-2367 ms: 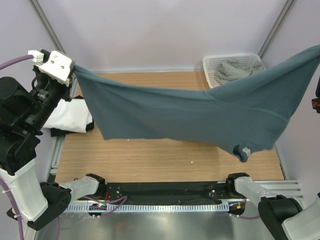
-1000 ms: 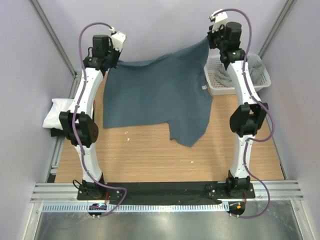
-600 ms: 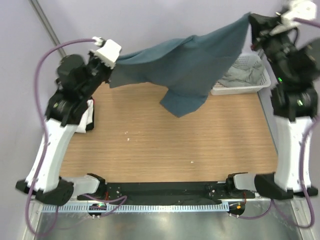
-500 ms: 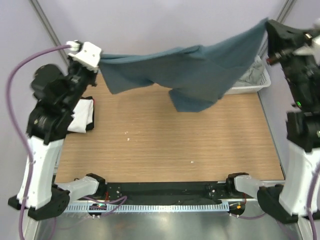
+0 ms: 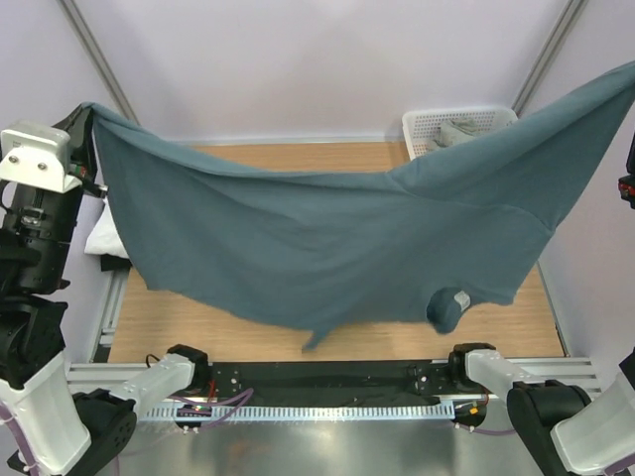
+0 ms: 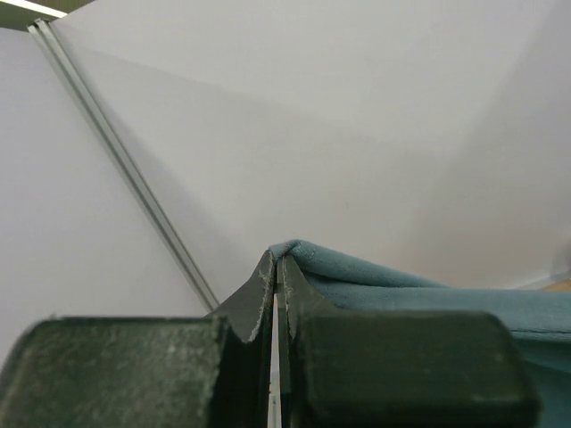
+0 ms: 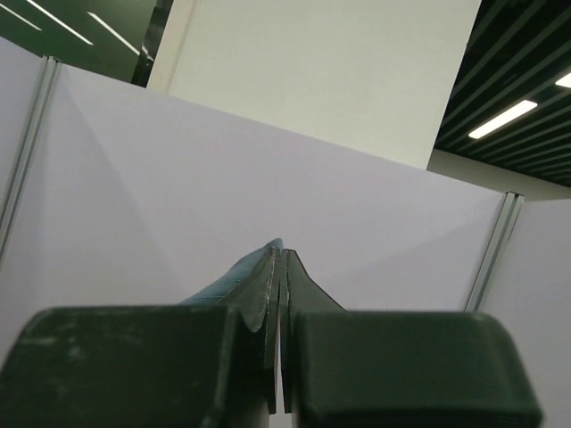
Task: Fold and stack the t-shirts
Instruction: Flatten the tshirt out
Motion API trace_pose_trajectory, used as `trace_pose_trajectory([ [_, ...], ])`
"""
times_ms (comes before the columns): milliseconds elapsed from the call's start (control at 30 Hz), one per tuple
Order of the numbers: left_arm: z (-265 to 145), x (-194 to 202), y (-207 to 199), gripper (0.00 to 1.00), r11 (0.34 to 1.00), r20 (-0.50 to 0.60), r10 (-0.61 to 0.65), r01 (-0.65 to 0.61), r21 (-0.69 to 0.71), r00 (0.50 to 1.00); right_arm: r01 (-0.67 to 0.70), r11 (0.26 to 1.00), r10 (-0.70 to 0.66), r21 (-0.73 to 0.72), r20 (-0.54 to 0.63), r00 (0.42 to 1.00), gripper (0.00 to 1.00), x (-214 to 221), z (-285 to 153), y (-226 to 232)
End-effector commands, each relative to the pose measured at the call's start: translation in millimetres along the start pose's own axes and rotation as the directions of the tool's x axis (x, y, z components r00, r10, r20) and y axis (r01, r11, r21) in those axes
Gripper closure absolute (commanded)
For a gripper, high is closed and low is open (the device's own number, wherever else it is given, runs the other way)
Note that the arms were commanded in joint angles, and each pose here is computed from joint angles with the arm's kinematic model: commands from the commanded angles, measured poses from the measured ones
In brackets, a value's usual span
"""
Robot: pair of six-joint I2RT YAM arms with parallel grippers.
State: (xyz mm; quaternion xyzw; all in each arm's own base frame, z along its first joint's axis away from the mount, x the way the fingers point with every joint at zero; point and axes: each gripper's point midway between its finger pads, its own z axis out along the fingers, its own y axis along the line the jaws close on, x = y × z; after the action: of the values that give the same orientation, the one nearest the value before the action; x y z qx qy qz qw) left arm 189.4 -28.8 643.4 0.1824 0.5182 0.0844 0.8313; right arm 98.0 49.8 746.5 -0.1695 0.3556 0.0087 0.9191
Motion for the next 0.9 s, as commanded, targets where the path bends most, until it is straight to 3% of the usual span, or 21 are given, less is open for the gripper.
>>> trace_pose_trajectory([
  [0, 11.6, 1.2, 0.0, 1.00, 1.000, 0.002, 0.020, -0.020, -0.003, 1.000, -0.025, 1.000, 0.025, 0.006, 0.026, 0.999, 0.99, 9.4, 22.8, -4.8],
  [133, 31.1, 32.0, -6.7, 1.00, 0.998, -0.074, 0.062, -0.063, -0.011, 0.995, -0.037, 0.999, 0.036, 0.009, 0.025, 0.999, 0.99, 33.9, 45.8, -9.2],
  [333, 68.0, 95.7, -33.1, 1.00, 0.994, -0.196, 0.107, -0.104, 0.026, 0.975, -0.085, 0.996, 0.085, -0.003, -0.099, 0.991, 0.99, 138.4, 94.5, -10.7],
  [500, 94.3, 173.4, -66.4, 1.00, 0.987, -0.296, 0.147, -0.120, 0.108, 0.944, -0.146, 0.988, 0.125, -0.055, -0.281, 0.952, 0.99, 252.0, 117.2, 4.5],
  [600, 97.5, 242.0, -88.5, 1.00, 0.984, -0.396, 0.097, -0.028, 0.177, 0.913, -0.184, 0.980, 0.136, -0.075, -0.422, 0.896, 0.99, 335.2, 105.0, 22.7],
  [633, 100.6, 272.0, -98.4, 1.00, 0.982, -0.456, 0.065, 0.024, 0.187, 0.888, -0.203, 0.977, 0.144, -0.072, -0.484, 0.863, 0.99, 376.9, 93.0, 33.6],
  [700, 97.8, 317.5, -114.1, 1.00, 0.974, -0.532, 0.067, 0.061, 0.220, 0.844, -0.220, 0.972, 0.144, -0.080, -0.537, 0.831, 0.99, 417.8, 81.7, 47.2],
  [867, 109.0, 401.9, -154.6, 1.00, 0.953, -0.639, 0.059, 0.147, 0.264, 0.767, -0.310, 0.945, 0.137, -0.107, -0.730, 0.670, 0.99, 554.2, 44.1, 92.9],
])
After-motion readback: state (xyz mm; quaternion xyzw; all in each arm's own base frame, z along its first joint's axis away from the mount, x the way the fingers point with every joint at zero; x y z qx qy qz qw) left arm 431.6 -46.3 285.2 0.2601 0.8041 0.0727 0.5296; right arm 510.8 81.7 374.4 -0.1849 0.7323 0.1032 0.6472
